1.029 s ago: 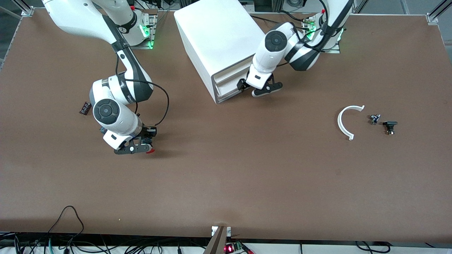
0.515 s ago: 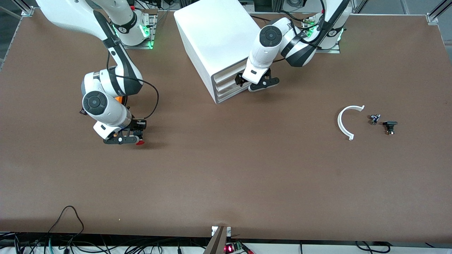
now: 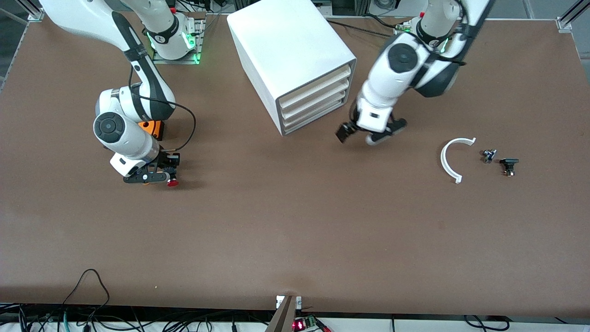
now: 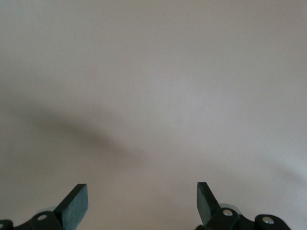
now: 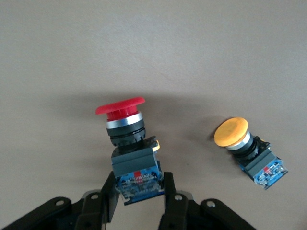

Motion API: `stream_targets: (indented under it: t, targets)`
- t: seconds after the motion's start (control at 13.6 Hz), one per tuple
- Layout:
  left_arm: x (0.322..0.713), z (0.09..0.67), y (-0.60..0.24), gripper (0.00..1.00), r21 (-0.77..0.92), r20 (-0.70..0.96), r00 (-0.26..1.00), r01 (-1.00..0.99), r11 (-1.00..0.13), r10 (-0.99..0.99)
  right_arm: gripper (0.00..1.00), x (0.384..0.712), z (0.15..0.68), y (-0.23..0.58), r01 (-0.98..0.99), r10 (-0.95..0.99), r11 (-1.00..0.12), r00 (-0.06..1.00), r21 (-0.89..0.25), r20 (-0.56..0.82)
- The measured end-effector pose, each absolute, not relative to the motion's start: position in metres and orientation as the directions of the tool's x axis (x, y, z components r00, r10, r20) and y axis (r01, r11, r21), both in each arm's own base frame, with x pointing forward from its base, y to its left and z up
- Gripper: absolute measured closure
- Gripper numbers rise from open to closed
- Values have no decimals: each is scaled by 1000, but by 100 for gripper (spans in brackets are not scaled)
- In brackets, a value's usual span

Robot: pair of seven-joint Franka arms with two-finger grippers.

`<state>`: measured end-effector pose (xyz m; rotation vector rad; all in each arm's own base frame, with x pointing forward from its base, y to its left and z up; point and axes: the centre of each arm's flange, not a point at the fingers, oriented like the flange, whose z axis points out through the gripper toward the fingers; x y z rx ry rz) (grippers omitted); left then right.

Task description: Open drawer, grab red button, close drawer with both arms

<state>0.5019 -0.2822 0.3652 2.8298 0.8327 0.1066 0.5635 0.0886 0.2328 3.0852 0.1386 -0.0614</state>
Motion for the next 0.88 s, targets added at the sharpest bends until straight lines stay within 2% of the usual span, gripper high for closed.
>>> stream_targets:
  t: [0.29, 0.37, 0.51, 0.66, 0.74, 0.88]
  targets:
    - [551, 412, -200, 0, 150, 99, 923, 355, -923, 372, 59, 556, 217, 85, 92, 90, -995, 995, 47, -42]
    - [560, 429, -179, 0, 123, 98, 939, 317, -940, 330, 53, 556, 217, 85, 91, 89, -995, 995, 47, -42]
    - [569, 473, -146, 0, 77, 78, 963, 252, -965, 258, 37, 558, 220, 83, 87, 85, -995, 996, 47, -38]
    - [568, 521, -115, 0, 44, 52, 975, 214, -976, 216, 12, 564, 228, 81, 67, 64, -996, 997, 52, -48]
    - [566, 542, -98, 0, 34, 46, 979, 197, -980, 198, 4, 571, 238, 80, 48, 45, -997, 997, 58, -60]
    - [562, 578, -62, 0, 25, 48, 987, 153, -988, 154, 0, 595, 277, 82, 17, 11, -997, 996, 73, -83]
